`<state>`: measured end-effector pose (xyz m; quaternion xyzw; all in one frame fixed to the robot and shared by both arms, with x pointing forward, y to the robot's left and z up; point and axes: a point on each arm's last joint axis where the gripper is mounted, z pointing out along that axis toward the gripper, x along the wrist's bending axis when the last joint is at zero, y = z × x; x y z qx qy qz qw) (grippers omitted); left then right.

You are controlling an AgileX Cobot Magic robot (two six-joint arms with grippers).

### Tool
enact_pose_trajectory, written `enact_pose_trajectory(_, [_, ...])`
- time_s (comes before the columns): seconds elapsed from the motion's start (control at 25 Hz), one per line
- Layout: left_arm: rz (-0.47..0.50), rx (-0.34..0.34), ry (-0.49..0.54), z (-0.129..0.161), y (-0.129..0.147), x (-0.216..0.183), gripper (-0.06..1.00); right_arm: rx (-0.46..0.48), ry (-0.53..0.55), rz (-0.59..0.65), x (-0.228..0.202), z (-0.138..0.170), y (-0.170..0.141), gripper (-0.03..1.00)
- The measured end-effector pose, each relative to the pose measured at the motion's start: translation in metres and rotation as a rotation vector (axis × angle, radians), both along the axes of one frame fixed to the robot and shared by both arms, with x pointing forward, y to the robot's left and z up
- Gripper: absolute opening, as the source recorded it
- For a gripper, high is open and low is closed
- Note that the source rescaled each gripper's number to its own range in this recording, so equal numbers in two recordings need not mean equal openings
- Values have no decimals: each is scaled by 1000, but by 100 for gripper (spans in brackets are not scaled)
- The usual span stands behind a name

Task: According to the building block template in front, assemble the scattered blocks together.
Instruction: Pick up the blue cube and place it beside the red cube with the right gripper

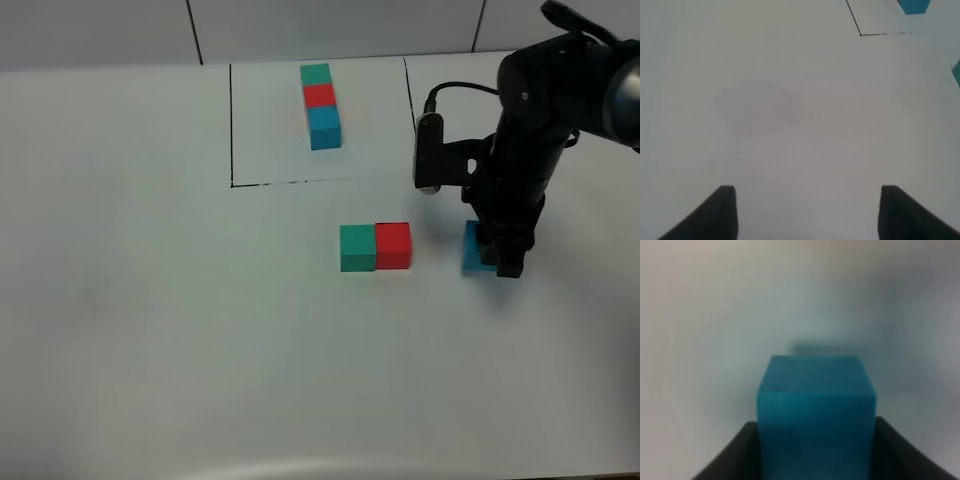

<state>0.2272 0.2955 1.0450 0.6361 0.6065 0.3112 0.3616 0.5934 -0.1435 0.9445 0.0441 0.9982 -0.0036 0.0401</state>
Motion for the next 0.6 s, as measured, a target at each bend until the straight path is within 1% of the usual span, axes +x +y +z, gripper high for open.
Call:
enact_pose_trajectory(0.08, [0,0,0,0,0,0,30,-13,1,33,6,-6,7,2])
enact_pose_trajectory(0.24, [0,0,0,0,0,0,30,-16,-8,62,12,-11,19,2])
enact_pose_trajectory(0.6, [0,0,0,0,0,0,30,-22,3,81,20,-23,29,2])
